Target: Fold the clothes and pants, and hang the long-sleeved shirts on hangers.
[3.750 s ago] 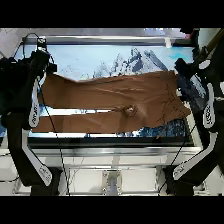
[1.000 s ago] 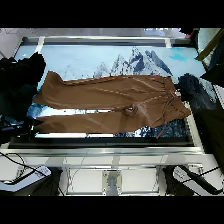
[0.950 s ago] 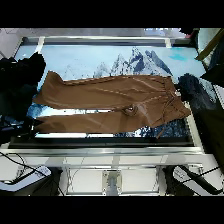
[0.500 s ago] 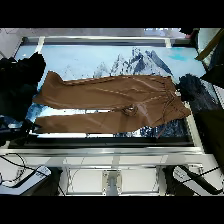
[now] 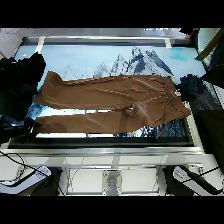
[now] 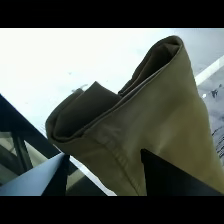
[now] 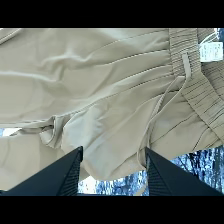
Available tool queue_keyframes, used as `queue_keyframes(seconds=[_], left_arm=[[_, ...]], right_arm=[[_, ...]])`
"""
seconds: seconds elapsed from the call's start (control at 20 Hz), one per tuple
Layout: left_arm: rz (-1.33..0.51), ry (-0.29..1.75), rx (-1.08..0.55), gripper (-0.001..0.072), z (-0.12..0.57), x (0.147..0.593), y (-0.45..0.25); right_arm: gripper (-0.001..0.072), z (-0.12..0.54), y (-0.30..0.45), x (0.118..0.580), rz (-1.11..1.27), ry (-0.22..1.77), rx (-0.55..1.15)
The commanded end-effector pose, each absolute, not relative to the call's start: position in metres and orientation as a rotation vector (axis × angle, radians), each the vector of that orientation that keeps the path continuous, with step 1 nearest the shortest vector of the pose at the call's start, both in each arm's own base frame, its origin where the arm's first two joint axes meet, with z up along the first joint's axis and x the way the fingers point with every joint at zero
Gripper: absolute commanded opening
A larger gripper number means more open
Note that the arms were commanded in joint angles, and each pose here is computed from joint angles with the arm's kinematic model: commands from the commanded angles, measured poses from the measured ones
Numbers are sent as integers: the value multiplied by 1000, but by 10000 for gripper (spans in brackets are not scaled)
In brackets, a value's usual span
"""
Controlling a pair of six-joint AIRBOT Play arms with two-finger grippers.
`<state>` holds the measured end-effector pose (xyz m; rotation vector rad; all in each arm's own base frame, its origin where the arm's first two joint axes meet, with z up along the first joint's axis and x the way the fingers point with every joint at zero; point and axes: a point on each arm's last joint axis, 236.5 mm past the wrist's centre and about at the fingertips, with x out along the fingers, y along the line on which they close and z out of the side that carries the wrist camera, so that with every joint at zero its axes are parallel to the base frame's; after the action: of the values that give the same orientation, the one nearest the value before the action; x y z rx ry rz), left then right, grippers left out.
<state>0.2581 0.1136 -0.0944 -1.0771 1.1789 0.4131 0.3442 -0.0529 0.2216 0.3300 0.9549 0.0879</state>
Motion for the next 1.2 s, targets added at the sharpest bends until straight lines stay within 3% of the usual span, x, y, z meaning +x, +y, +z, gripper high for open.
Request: queue_keyframes(seconds=[0.0, 0.1, 0.2, 0.25, 0.35, 0.6, 0.7, 0.85, 0.95, 1.15], left_arm=[[397, 1195, -1102, 511, -108, 268, 105], [405, 1190, -1101, 450, -110, 269, 108], [404, 1181, -1097, 236, -108, 270, 109], [405, 1175, -1092, 189, -106, 270, 110], [403, 1153, -1076, 12, -99, 274, 113], [385, 1045, -1009, 11, -57, 293, 129], [369, 996, -972, 11, -32, 303, 136], [339, 962, -937, 11, -4, 311, 139], [320, 958, -924, 11, 9, 313, 138], [292, 911, -901, 11, 37, 322, 139]], right_arm=[[433, 221, -52, 344, 89, 957, 330], [433, 221, -52, 343, 90, 960, 330], [433, 221, -52, 342, 91, 964, 329], [432, 220, -52, 340, 92, 972, 328], [432, 220, -59, 334, 60, 988, 298], [433, 195, -85, 305, -33, 1057, 173], [433, 150, -92, 298, -77, 1055, 266], [435, 52, -81, 285, -116, 1041, 545], [480, -4, -77, 275, -170, 1047, 698], [491, -52, -91, 275, -274, 1019, 769]])
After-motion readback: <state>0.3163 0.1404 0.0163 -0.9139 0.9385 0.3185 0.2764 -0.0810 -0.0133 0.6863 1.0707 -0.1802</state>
